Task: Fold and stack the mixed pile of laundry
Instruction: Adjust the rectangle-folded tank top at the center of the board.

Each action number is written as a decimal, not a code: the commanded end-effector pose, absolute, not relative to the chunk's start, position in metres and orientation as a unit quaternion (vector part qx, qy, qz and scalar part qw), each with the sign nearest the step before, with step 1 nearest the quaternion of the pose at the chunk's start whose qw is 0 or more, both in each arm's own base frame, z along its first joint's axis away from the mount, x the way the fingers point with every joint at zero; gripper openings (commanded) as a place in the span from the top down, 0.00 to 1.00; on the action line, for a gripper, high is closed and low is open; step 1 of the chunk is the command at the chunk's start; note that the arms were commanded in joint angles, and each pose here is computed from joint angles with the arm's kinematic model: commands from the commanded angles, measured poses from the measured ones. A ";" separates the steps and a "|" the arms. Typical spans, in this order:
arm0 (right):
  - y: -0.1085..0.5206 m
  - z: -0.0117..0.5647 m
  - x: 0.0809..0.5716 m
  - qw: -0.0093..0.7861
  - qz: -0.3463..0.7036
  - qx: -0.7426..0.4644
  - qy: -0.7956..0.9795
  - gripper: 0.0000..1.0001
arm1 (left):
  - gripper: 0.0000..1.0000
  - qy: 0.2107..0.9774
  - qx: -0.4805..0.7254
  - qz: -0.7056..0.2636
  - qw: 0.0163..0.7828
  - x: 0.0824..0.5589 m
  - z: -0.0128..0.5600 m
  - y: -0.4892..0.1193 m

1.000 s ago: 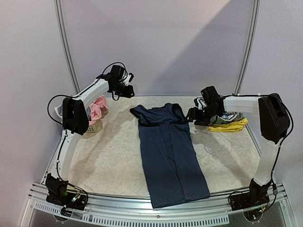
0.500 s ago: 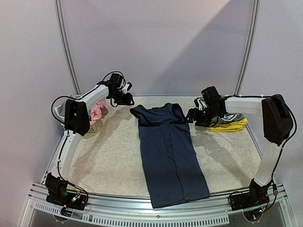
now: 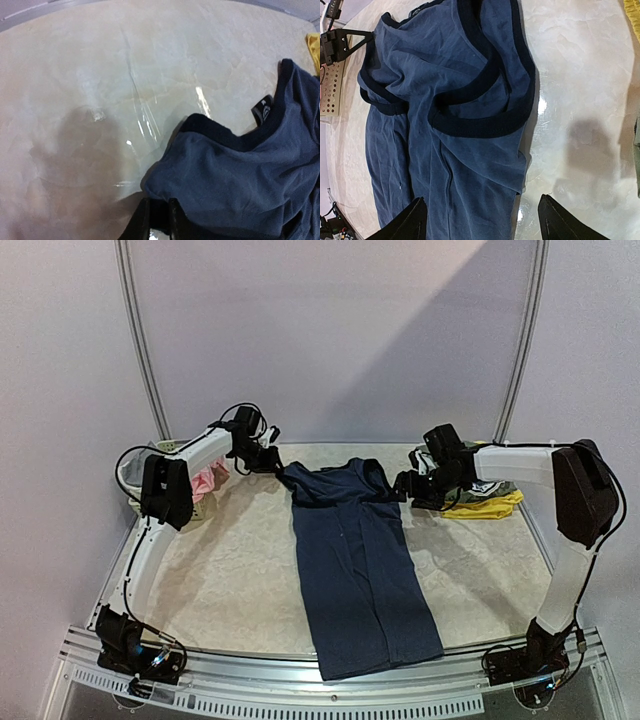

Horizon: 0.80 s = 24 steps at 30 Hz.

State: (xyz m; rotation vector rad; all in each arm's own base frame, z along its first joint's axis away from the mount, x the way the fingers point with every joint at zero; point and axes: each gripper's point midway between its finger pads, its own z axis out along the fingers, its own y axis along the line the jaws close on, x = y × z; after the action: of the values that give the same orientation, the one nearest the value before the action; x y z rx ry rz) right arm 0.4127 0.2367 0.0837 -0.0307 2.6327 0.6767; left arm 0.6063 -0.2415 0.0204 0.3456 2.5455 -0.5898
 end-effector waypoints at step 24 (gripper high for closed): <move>0.240 0.080 0.408 0.210 0.245 -0.027 0.946 0.23 | 1.00 0.880 0.116 -0.281 0.364 0.629 0.144 -0.274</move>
State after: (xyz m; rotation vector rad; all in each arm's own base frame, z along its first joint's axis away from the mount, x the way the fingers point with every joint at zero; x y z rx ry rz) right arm 0.4129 0.2373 0.0840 -0.0521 2.6274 0.6738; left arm 0.6242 -0.2598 0.0742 0.2868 2.4071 -0.6723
